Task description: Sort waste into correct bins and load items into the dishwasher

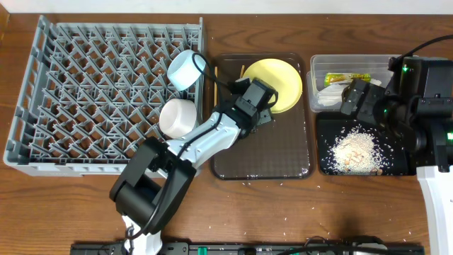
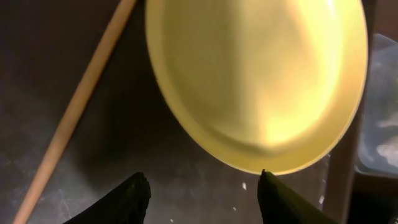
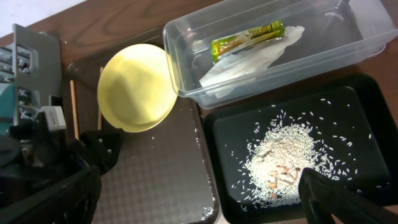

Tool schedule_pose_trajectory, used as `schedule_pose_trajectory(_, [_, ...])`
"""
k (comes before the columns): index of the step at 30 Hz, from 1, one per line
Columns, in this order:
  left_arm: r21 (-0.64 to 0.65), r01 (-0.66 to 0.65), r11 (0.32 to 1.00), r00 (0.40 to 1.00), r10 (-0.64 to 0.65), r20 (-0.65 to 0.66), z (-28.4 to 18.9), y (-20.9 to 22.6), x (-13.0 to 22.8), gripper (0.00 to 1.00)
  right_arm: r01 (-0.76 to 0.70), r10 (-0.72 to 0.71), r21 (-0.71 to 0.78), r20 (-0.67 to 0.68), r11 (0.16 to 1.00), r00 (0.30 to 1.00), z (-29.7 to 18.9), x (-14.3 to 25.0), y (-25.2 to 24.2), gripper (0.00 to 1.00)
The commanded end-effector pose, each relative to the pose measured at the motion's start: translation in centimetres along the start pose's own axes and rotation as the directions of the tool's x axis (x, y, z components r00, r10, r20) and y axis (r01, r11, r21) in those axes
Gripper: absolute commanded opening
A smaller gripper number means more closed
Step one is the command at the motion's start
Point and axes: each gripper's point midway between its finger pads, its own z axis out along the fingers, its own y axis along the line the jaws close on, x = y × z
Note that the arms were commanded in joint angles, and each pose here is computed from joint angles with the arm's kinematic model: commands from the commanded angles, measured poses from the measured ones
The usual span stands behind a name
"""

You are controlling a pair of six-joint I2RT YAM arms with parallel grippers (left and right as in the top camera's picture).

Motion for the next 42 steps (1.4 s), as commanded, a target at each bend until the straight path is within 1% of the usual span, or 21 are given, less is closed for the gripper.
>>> schedule_pose_trajectory(1, [-0.017,-0.065,0.998,0.995,0.066,0.070,-0.5,-0.2,-1.9,0.58,-0.017,0.017,0.011,0.007,1.000,1.000,-0.1,-0.2,-0.4,0.99])
schedule_pose_trajectory(2, [-0.012,-0.172,0.985,0.981,0.172,0.084,-1.1,-0.9,-2.7,0.59,-0.017,0.017,0.011,0.007,1.000,1.000,-0.1,-0.2,-0.4,0.99])
schedule_pose_trajectory(4, [-0.018,-0.292,0.956,0.952,0.293,0.095,-2.2,-1.4,-3.7,0.59,-0.017,0.017,0.011,0.006,1.000,1.000,-0.1,-0.2,-0.4,0.99])
schedule_pose_trajectory(6, [-0.039,-0.386,0.922,0.916,0.388,0.098,-3.8,-1.3,-5.0,0.59,-0.017,0.017,0.011,0.007,1.000,1.000,-0.1,-0.2,-0.4,0.99])
schedule_pose_trajectory(8, [-0.113,-0.460,0.881,0.877,0.471,0.098,-6.3,-0.3,-7.2,0.59,-0.017,0.017,0.011,0.007,1.000,1.000,-0.1,-0.2,-0.4,0.99])
schedule_pose_trajectory(9, [-0.186,-0.516,0.836,0.837,0.538,0.099,-8.3,0.6,-8.9,0.61,-0.017,0.017,0.011,0.007,1.000,1.000,-0.1,-0.2,-0.4,0.99])
schedule_pose_trajectory(10, [-0.227,-0.546,0.806,0.811,0.577,0.097,-9.4,1.1,-9.8,0.64,-0.017,0.017,0.011,0.007,1.000,1.000,-0.1,-0.2,-0.4,0.99])
schedule_pose_trajectory(11, [-0.276,-0.589,0.759,0.771,0.631,0.090,-10.6,1.6,-10.9,0.67,-0.017,0.017,0.011,0.007,1.000,1.000,-0.1,-0.2,-0.4,0.99])
schedule_pose_trajectory(13, [-0.361,-0.703,0.612,0.645,0.763,0.036,-12.1,2.6,-12.6,0.76,-0.017,0.017,0.011,0.007,1.000,1.000,-0.1,-0.2,-0.4,0.99])
schedule_pose_trajectory(15, [-0.407,-0.777,0.481,0.543,0.839,-0.044,-12.4,3.8,-13.3,0.81,-0.017,0.017,0.011,0.007,1.000,1.000,-0.1,-0.2,-0.4,0.99])
schedule_pose_trajectory(16, [-0.418,-0.800,0.430,0.504,0.860,-0.080,-12.4,4.4,-13.5,0.83,-0.017,0.017,0.011,0.007,1.000,1.000,-0.1,-0.2,-0.4,0.99])
schedule_pose_trajectory(17, [-0.430,-0.808,0.402,0.486,0.868,-0.102,-12.4,4.8,-13.7,0.86,-0.017,0.017,0.011,0.007,1.000,1.000,-0.1,-0.2,-0.4,0.99])
schedule_pose_trajectory(19, [-0.445,-0.816,0.369,0.465,0.876,-0.127,-12.6,5.5,-14.3,0.91,-0.017,0.017,0.011,0.007,1.000,1.000,-0.1,-0.2,-0.4,0.99])
schedule_pose_trajectory(21, [-0.456,-0.816,0.356,0.463,0.874,-0.146,-12.8,6.7,-15.3,0.96,-0.017,0.017,0.011,0.007,1.000,1.000,-0.1,-0.2,-0.4,0.99])
schedule_pose_trajectory(24, [-0.468,-0.801,0.374,0.492,0.857,-0.156,-12.9,8.7,-16.7,0.99,-0.017,0.017,0.011,0.007,1.000,1.000,-0.1,-0.2,-0.4,0.99])
schedule_pose_trajectory(25, [-0.456,-0.803,0.383,0.499,0.851,-0.163,-12.7,9.2,-16.8,0.98,-0.017,0.017,0.011,0.007,1.000,1.000,-0.1,-0.2,-0.4,0.99])
schedule_pose_trajectory(29, [-0.380,-0.830,0.407,0.499,0.848,-0.182,-11.1,9.9,-16.1,0.98,-0.017,0.017,0.011,0.007,1.000,1.000,-0.1,-0.2,-0.4,0.99])
schedule_pose_trajectory(34, [-0.365,-0.839,0.403,0.495,0.844,-0.205,-11.0,10.2,-15.4,1.00,-0.018,0.018,0.011,0.007,1.000,1.000,-0.1,-0.2,-0.4,0.99])
schedule_pose_trajectory(37, [-0.359,-0.842,0.402,0.496,0.840,-0.222,-10.4,10.7,-15.0,0.96,-0.017,0.017,0.010,0.006,1.000,1.000,-0.1,-0.2,-0.4,0.99])
schedule_pose_trajectory(40, [-0.357,-0.836,0.417,0.511,0.828,-0.229,-9.3,11.0,-14.8,0.88,-0.017,0.017,0.011,0.007,1.000,1.000,-0.1,-0.2,-0.4,0.99])
schedule_pose_trajectory(42, [-0.352,-0.839,0.414,0.509,0.825,-0.243,-8.3,11.2,-14.6,0.80,-0.017,0.017,0.010,0.006,1.000,1.000,-0.1,-0.2,-0.4,0.99])
